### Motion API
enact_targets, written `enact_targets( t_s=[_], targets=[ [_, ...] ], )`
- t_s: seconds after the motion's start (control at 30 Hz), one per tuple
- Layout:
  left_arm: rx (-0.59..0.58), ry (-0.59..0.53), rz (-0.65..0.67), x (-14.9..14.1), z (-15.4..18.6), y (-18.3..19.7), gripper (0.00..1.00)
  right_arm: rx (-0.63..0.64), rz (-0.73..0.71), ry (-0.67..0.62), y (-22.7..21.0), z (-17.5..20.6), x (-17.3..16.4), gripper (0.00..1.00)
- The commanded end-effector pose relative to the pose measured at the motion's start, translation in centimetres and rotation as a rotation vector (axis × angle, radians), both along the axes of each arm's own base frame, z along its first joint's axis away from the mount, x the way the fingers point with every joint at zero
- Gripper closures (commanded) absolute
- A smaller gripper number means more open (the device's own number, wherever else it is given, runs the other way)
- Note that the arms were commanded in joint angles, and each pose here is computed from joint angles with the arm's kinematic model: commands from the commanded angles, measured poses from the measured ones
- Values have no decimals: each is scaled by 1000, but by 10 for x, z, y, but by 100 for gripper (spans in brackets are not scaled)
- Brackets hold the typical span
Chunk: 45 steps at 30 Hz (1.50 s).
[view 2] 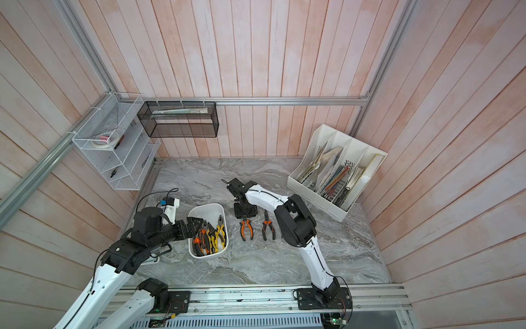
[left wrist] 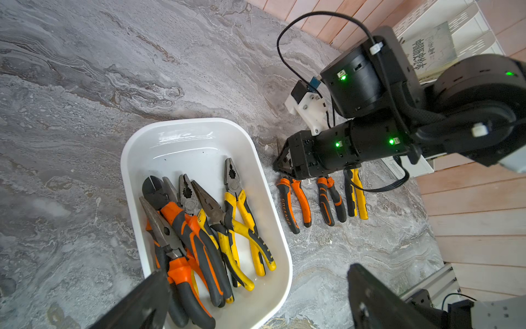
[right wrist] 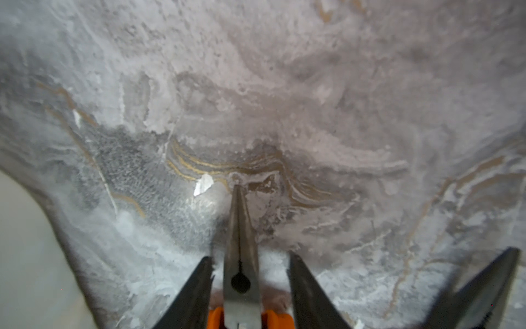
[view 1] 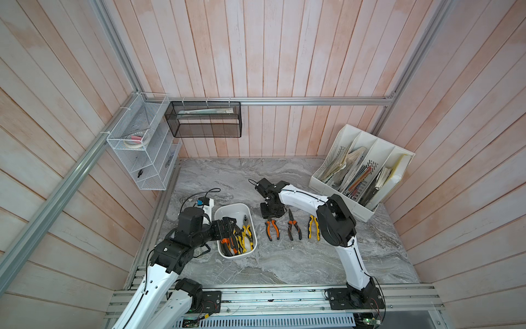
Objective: Take the pliers out of the storage box
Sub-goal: Place the pliers at the center of the board, then pick up the pliers from the storage box.
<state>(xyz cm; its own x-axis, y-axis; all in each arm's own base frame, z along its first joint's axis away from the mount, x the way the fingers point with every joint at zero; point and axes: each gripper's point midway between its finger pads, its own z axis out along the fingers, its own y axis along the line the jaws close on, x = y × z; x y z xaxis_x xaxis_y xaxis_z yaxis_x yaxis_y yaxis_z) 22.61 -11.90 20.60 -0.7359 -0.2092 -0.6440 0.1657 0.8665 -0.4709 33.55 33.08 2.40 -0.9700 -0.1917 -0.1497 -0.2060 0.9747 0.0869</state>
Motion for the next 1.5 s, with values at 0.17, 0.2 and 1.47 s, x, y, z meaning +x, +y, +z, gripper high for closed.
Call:
enact_targets(
  t_s=[0.17, 0.2, 1.47],
  targets=[
    [9, -3, 4, 0, -3, 1, 0, 69, -43, -98, 1, 63, 8, 40],
    [9, -3, 4, 0, -2, 1, 0, 91, -39, -110, 4, 72, 7, 40],
    [-84, 106, 417, -49, 5, 63, 0, 540, 331, 95, 170, 73, -129, 47]
  ],
)
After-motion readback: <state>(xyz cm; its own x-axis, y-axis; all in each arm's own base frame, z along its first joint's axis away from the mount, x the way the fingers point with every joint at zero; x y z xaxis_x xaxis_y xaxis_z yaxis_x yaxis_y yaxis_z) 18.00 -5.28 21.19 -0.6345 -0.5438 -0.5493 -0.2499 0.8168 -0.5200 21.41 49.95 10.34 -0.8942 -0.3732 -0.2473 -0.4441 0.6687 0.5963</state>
